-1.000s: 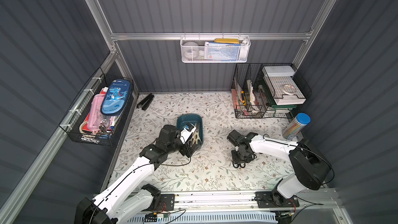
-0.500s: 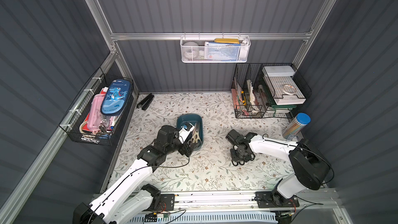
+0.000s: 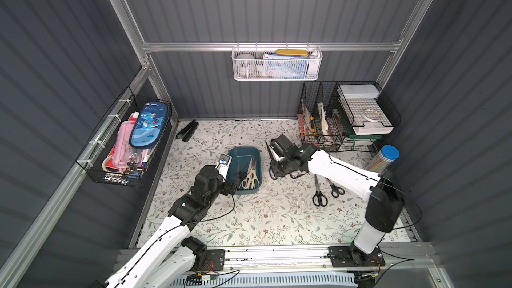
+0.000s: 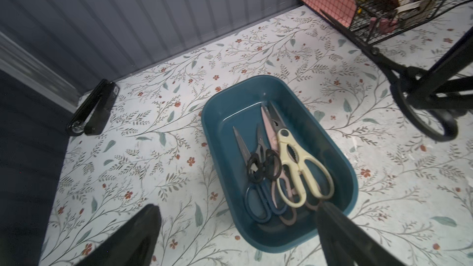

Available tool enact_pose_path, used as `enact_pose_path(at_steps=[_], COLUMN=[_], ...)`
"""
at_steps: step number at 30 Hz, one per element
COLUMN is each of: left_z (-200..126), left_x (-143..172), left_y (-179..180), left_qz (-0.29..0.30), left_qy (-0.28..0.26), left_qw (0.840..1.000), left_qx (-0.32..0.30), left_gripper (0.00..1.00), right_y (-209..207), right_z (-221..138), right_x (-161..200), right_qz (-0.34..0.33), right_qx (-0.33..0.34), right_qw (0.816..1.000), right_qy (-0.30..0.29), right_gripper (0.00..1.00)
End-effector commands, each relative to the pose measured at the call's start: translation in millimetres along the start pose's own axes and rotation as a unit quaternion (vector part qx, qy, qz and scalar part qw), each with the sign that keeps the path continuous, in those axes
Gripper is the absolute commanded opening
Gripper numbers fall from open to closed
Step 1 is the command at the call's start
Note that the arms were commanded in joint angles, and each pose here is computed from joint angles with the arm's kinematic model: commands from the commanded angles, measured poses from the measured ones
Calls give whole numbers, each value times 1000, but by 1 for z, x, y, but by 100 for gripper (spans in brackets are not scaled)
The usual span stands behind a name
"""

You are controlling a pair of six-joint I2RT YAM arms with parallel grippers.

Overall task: Put the scissors into the storage box
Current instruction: Place the scissors in the storage box.

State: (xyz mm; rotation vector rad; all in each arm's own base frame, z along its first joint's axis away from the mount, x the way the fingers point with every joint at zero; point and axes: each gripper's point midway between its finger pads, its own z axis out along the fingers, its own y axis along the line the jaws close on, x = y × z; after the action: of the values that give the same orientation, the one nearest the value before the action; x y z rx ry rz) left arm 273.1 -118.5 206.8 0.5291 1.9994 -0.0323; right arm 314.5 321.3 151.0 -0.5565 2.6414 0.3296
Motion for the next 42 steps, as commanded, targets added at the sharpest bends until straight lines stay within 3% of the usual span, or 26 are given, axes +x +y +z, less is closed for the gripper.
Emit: enact_pose_path(at_steps=[1,6,13,17,19,26,31,33,37,42], left_z=[2,4,8,8,8,7,8,10,16,17], left_x=[14,20,22,24,23,19,15,13,20,20], left_y=[18,29,27,27,26,22,15,3,-36,-71], left_qz=[-7,-4,2,12,11,12,22,27,76,74], left_qy=[30,47,57,65,64,54,47,40,30,28], left_qw=[998,995,995,995,995,997,998,999,992,977], left_qx=[-52,-85,-79,-78,-75,-61,-40,-5,101,199], left_gripper=[99,99,99,99,99,99,99,99,99,99], right_y=[42,86,93,94,97,97,37,-2,-76,-153], right_z=[16,41,87,104,105,48,-20,-41,-64,-67], right_x=[3,-13,-28,-31,-33,-60,-62,-46,10,104], right_qz=[-34,-11,68,83,76,39,15,19,49,105], right_qx=[-42,-87,-73,-68,-72,-99,-40,-2,58,139], right_qw=[998,995,995,994,994,994,989,989,991,984], right_qy=[35,40,32,29,29,-39,-139,-149,-109,-21], right_gripper=[18,18,19,30,42,56,63,65,73,77])
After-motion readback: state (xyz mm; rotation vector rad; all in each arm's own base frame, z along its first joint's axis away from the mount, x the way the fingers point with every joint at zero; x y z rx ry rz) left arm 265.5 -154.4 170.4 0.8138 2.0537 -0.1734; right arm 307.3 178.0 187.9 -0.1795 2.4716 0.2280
